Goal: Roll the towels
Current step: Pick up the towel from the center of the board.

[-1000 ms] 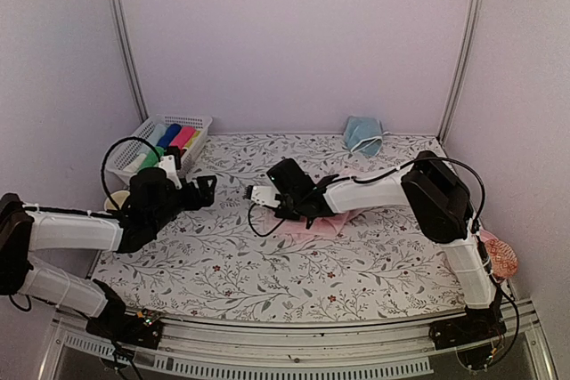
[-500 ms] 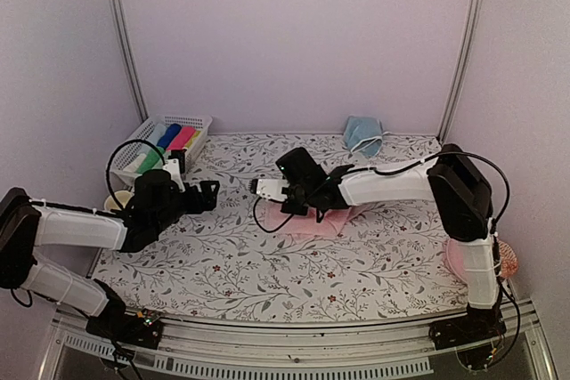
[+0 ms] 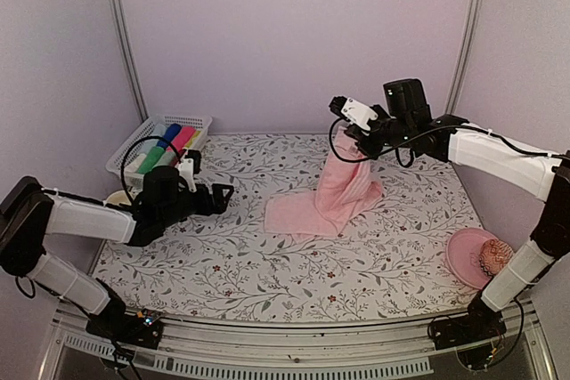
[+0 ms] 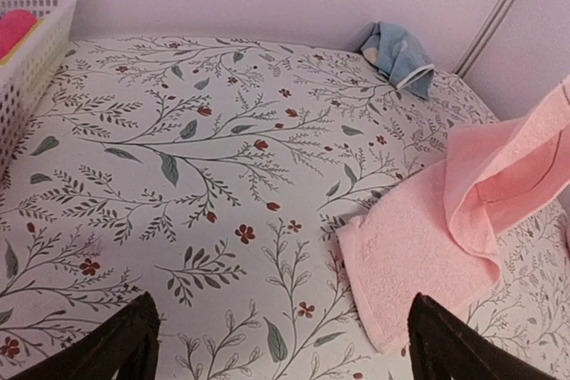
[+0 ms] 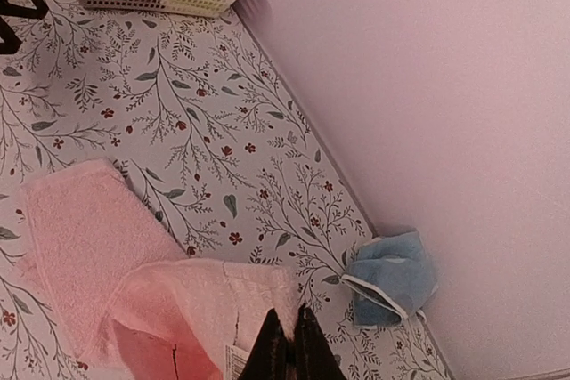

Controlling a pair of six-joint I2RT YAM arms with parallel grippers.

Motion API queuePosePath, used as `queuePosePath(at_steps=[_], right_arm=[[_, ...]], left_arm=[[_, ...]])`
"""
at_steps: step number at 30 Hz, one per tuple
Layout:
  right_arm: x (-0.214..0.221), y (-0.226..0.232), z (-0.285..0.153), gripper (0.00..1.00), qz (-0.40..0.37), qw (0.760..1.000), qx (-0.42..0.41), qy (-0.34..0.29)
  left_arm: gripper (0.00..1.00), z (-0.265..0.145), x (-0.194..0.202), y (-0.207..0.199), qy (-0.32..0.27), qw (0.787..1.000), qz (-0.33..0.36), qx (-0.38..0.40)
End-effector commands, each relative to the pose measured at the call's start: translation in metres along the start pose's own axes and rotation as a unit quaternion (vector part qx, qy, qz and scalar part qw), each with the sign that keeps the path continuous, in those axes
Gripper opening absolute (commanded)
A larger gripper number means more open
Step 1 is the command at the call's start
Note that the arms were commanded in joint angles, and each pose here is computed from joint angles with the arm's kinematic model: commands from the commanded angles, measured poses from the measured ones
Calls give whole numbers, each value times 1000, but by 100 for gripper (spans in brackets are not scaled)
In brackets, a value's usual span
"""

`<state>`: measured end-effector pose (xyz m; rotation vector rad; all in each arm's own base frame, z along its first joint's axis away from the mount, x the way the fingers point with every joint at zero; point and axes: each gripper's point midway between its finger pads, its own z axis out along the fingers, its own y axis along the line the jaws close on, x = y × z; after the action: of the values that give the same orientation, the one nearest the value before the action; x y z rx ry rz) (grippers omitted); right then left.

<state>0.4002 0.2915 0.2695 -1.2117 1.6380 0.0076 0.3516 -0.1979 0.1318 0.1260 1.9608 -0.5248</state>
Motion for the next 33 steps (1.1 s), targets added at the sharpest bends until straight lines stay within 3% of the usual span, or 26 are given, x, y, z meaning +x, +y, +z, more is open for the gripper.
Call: queuePosePath(at_steps=[1, 6, 10, 18, 25, 33], right_arm=[[21, -8, -20, 2, 45, 999, -10, 5], [49, -71, -46, 2, 90, 992, 80, 27], [89, -115, -56, 2, 117, 977, 162, 79], [164, -161, -61, 2, 162, 932, 267, 185], [200, -177, -64, 2, 182, 910, 297, 226], [233, -187, -64, 2, 196, 891, 315, 261]], left_arm=[[97, 12, -1, -35, 16, 997, 32, 74], [97, 30, 15, -66, 57, 987, 108, 101], [96, 41, 27, -76, 92, 974, 183, 101], [83, 31, 55, -103, 130, 912, 359, 152], [58, 24, 76, -112, 143, 865, 446, 181], [56, 42, 125, -99, 219, 811, 526, 135]])
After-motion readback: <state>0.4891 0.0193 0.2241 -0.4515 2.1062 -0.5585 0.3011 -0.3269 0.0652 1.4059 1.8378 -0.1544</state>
